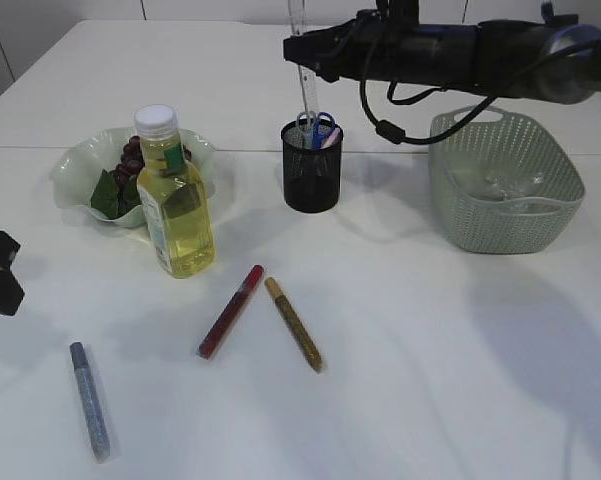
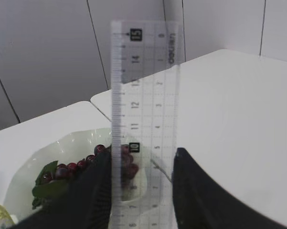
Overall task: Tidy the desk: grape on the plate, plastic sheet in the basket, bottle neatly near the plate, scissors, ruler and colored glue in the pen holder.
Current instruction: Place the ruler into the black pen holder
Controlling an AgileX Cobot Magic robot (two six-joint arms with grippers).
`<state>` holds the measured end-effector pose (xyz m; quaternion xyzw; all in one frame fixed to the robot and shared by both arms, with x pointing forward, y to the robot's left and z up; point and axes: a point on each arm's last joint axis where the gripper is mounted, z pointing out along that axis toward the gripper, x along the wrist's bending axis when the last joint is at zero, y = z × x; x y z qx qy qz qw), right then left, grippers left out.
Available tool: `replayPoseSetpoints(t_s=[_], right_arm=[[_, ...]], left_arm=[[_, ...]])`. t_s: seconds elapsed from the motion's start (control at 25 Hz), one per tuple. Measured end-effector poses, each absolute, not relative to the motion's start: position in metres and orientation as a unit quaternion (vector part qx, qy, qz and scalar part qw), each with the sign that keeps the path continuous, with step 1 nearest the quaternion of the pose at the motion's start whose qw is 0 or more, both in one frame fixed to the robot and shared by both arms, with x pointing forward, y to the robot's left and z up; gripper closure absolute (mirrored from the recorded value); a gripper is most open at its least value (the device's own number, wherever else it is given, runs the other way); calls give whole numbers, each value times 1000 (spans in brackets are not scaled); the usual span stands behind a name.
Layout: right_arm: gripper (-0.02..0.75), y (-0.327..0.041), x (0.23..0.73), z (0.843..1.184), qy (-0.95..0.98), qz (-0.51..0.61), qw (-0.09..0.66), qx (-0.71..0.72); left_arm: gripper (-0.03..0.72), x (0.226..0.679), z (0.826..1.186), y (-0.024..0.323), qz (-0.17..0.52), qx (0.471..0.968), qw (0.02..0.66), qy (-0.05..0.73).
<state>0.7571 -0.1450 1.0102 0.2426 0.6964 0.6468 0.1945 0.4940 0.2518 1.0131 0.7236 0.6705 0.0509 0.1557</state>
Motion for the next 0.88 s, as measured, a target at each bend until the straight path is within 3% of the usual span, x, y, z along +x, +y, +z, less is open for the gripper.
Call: replayPoseSetpoints(t_s=[0.44,0.88], right_arm=[[442,-140,784,986,688,656,212,226],[424,-137,786,960,691,661,175,236]], left_arm=[[319,493,1013,252,49,724,153,671],[326,493,1013,251,43,721,158,674]])
